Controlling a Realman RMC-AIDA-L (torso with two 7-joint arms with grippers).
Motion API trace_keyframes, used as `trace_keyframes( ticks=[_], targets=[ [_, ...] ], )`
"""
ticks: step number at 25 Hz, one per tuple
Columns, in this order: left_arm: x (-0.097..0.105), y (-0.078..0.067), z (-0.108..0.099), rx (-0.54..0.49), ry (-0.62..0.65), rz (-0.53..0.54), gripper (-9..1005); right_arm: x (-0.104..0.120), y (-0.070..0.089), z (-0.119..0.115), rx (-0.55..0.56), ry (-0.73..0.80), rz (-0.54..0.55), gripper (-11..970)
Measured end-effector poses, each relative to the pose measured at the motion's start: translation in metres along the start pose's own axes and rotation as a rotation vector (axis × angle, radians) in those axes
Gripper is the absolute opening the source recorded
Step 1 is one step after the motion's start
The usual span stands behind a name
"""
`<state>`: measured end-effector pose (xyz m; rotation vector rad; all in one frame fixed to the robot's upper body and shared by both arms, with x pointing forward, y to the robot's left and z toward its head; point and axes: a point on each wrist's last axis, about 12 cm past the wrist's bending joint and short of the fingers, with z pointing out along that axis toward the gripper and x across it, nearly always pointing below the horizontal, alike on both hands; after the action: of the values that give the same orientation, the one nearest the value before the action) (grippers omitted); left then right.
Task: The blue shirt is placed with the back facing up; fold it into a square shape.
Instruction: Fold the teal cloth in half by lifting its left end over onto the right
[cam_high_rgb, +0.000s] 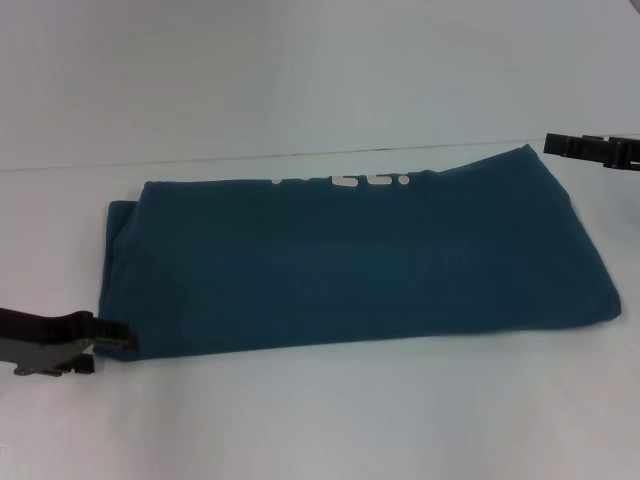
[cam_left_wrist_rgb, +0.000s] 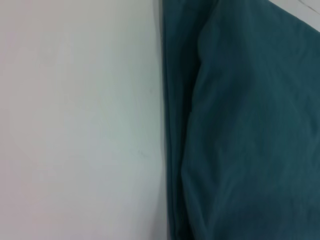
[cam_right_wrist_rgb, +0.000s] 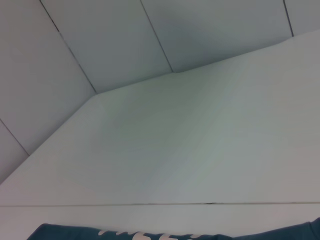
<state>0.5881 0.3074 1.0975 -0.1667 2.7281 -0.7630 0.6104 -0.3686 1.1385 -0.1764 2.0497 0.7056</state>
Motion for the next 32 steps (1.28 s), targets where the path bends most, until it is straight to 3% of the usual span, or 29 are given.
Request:
trace_keyframes(
  ticks=[32],
  targets=[
    [-0.0039,-0.0059,0.0068,0.000,-0.003,0.016,724,0.0006,-0.0002,-0.0004,0.000,0.001,0.003,815]
  ],
)
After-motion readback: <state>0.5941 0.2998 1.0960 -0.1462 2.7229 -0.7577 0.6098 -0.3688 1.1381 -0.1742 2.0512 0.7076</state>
